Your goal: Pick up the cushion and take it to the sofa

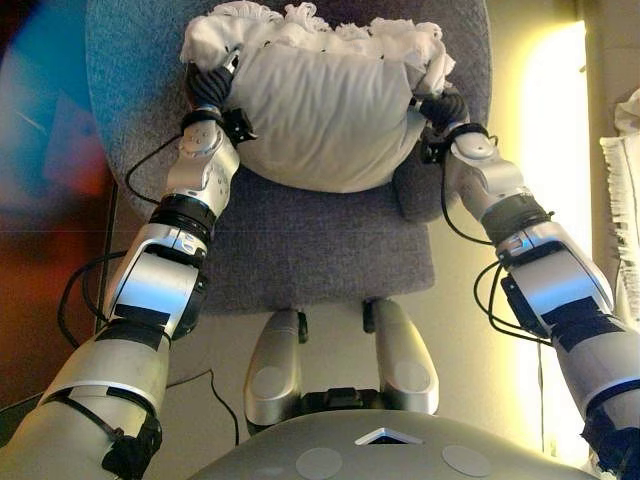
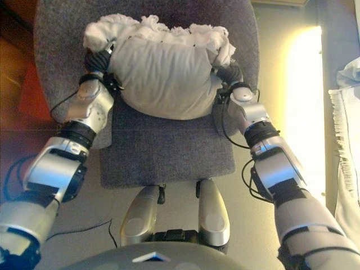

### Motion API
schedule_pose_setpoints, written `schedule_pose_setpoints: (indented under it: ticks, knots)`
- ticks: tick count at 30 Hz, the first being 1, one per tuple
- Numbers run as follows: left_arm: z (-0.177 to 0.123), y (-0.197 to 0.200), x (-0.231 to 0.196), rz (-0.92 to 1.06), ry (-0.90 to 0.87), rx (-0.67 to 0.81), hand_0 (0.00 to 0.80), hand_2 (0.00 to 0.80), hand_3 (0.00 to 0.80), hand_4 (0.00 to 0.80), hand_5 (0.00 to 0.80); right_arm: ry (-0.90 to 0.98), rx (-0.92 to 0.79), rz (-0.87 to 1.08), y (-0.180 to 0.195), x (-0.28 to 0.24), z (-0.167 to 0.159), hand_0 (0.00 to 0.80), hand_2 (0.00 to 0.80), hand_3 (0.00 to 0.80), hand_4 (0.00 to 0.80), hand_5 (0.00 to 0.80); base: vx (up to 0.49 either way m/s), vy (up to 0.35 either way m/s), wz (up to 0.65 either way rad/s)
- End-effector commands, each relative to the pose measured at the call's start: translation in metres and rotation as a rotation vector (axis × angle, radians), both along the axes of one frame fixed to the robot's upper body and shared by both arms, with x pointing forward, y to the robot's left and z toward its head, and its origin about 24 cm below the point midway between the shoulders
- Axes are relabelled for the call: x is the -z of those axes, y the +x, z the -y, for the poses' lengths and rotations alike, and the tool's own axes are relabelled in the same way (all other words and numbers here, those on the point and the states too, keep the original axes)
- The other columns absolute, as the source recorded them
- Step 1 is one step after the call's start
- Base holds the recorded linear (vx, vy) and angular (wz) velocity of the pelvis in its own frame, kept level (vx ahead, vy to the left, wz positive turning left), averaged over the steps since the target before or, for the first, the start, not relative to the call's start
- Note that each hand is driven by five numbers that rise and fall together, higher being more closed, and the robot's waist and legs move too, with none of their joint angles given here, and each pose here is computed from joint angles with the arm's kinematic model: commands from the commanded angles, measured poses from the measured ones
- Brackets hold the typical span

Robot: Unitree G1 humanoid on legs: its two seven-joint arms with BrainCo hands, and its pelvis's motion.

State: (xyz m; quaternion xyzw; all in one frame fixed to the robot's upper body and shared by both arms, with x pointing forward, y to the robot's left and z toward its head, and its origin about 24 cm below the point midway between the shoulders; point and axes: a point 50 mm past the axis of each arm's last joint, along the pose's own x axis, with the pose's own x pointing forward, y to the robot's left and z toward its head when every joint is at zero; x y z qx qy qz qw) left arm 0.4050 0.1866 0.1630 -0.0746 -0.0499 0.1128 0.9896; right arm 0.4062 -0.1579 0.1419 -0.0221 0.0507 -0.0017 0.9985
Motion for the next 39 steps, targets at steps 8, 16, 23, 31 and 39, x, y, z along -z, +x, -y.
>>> schedule_pose_setpoints:
  ticks: [8, 16, 23, 31, 39]
  knots:
    - [0.011, 0.001, -0.064, 0.259, 0.035, 0.052, 0.0, 0.0, 0.0, 0.0, 0.0, 0.136, -0.055, 0.281, 0.002, -0.065, -0.018, 0.0, 0.0, 0.0, 0.0, 0.0, 0.069, -0.013, 0.0]
    - [-0.016, -0.003, -0.066, 0.263, 0.125, -0.049, 0.0, 0.0, 0.0, 0.0, 0.0, 0.174, 0.041, 0.338, 0.0, -0.075, 0.009, 0.0, 0.0, 0.0, 0.0, 0.0, 0.057, -0.006, 0.05]
    - [-0.044, -0.016, -0.06, 0.301, 0.142, -0.116, 0.0, 0.0, 0.0, 0.0, 0.0, 0.222, 0.122, 0.367, -0.01, -0.068, 0.044, 0.0, 0.0, 0.0, 0.0, 0.0, 0.074, -0.002, 0.03]
    - [-0.08, -0.033, -0.038, 0.28, 0.114, -0.205, 0.0, 0.0, 0.0, 0.0, 0.0, 0.23, 0.17, 0.337, -0.023, -0.044, 0.07, 0.0, 0.0, 0.0, 0.0, 0.0, 0.091, 0.005, 0.04]
    - [-0.055, -0.064, 0.01, 0.27, 0.041, -0.02, 0.0, 0.0, 0.0, 0.0, 0.0, 0.222, 0.078, 0.297, -0.054, -0.001, 0.051, 0.0, 0.0, 0.0, 0.0, 0.0, 0.066, 0.003, 0.0]
